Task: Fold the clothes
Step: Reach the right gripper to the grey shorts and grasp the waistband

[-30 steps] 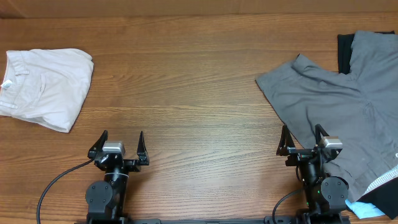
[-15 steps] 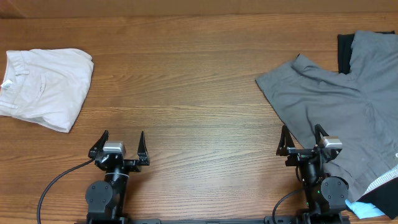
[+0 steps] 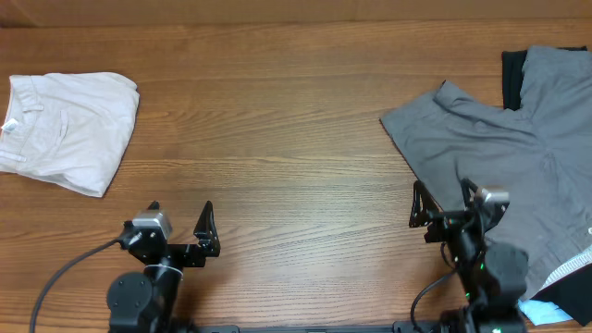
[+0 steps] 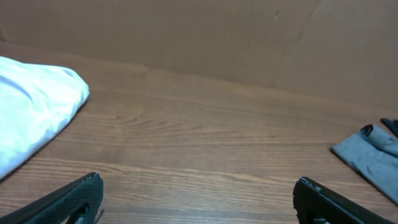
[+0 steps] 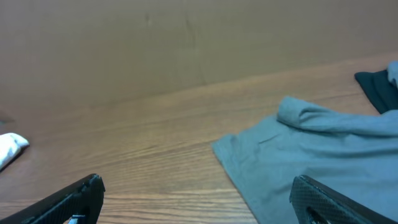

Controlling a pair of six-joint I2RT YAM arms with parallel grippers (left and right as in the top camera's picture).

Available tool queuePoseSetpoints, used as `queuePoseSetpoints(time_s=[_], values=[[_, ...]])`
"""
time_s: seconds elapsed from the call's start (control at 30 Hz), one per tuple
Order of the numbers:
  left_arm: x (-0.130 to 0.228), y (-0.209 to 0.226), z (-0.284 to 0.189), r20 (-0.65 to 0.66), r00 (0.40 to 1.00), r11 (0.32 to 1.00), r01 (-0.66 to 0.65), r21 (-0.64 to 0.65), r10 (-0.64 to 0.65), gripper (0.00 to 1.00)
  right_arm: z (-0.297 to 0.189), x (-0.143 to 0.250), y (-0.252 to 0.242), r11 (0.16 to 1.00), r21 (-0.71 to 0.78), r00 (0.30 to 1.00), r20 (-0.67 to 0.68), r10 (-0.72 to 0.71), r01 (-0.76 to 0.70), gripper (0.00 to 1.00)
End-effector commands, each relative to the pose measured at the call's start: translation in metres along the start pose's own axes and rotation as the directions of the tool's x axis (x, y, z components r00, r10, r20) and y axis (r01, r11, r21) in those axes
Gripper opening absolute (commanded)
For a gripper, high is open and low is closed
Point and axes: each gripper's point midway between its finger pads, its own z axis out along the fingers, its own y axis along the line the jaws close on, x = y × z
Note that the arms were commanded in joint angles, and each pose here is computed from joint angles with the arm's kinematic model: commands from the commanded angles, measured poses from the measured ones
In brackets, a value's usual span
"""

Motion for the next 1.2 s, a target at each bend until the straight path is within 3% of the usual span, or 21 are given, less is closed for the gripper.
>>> queuePoseSetpoints(time_s=[0.0, 0.17, 0.2, 0.37, 0.5, 0.6, 0.67, 0.7, 0.97, 1.03, 1.07, 1.1, 1.13, 1.17], values=[[-0.013, -0.004, 0.0, -0.077, 0.996, 0.999, 0.032, -0.014, -0.033, 1.0, 0.008, -0.028, 0.009, 1.0, 0.0, 0.998, -0.06, 0.011, -0.011, 1.0], [-0.016, -0.004, 0.012, -0.253, 0.967, 0.998, 0.019, -0.06, -0.034, 1.0, 0.037, -0.028, 0.005, 0.998, 0.058, 0.957, -0.291, 0.021, -0.004, 1.0], [-0.016, -0.003, 0.019, -0.318, 0.947, 0.997, 0.019, -0.078, -0.043, 1.0, 0.05, -0.023, 0.002, 0.997, 0.077, 0.925, -0.38, 0.022, 0.008, 1.0], [-0.005, 0.001, 0.04, -0.51, 0.857, 0.991, 0.012, -0.134, -0.079, 1.0, 0.102, -0.003, -0.009, 0.993, 0.117, 0.827, -0.561, 0.051, 0.019, 1.0], [0.02, 0.008, 0.055, -0.606, 0.788, 0.986, 0.009, -0.166, -0.109, 1.0, 0.14, 0.014, -0.018, 0.994, 0.097, 0.823, -0.568, 0.013, 0.052, 1.0], [0.035, 0.011, 0.061, -0.654, 0.747, 0.984, 0.005, -0.179, -0.122, 1.0, 0.159, 0.035, -0.029, 0.991, 0.094, 0.803, -0.596, -0.021, 0.096, 0.93], [0.047, 0.014, 0.066, -0.687, 0.715, 0.982, 0.002, -0.188, -0.132, 1.0, 0.17, 0.064, -0.036, 0.989, 0.076, 0.761, -0.648, -0.046, 0.124, 0.91], [0.054, 0.016, 0.07, -0.706, 0.694, 0.981, -0.001, -0.194, -0.139, 1.0, 0.176, 0.093, -0.046, 0.984, 0.083, 0.716, -0.696, -0.055, 0.157, 0.83], [0.056, 0.017, 0.076, -0.705, 0.695, 0.981, -0.002, -0.194, -0.139, 1.0, 0.185, 0.148, -0.079, 0.96, 0.165, 0.644, -0.765, -0.02, 0.226, 0.72], [0.055, 0.017, 0.077, -0.703, 0.697, 0.981, -0.001, -0.194, -0.138, 1.0, 0.185, 0.15, -0.079, 0.96, 0.165, 0.639, -0.769, -0.018, 0.226, 0.52], [0.055, 0.017, 0.077, -0.703, 0.697, 0.981, -0.001, -0.194, -0.138, 1.0, 0.184, 0.15, -0.079, 0.96, 0.165, 0.638, -0.77, -0.018, 0.226, 0.24], [0.055, 0.017, 0.077, -0.703, 0.697, 0.981, -0.001, -0.193, -0.138, 1.0, 0.184, 0.15, -0.079, 0.96, 0.167, 0.639, -0.769, -0.015, 0.224, 0.11], [0.056, 0.017, 0.077, -0.704, 0.697, 0.981, -0.002, -0.194, -0.138, 1.0, 0.184, 0.151, -0.079, 0.96, 0.179, 0.639, -0.769, 0.0, 0.215, 0.04], [0.056, 0.017, 0.077, -0.704, 0.697, 0.981, -0.001, -0.194, -0.138, 1.0, 0.183, 0.149, -0.078, 0.96, 0.199, 0.645, -0.764, 0.027, 0.196, 0.04]])
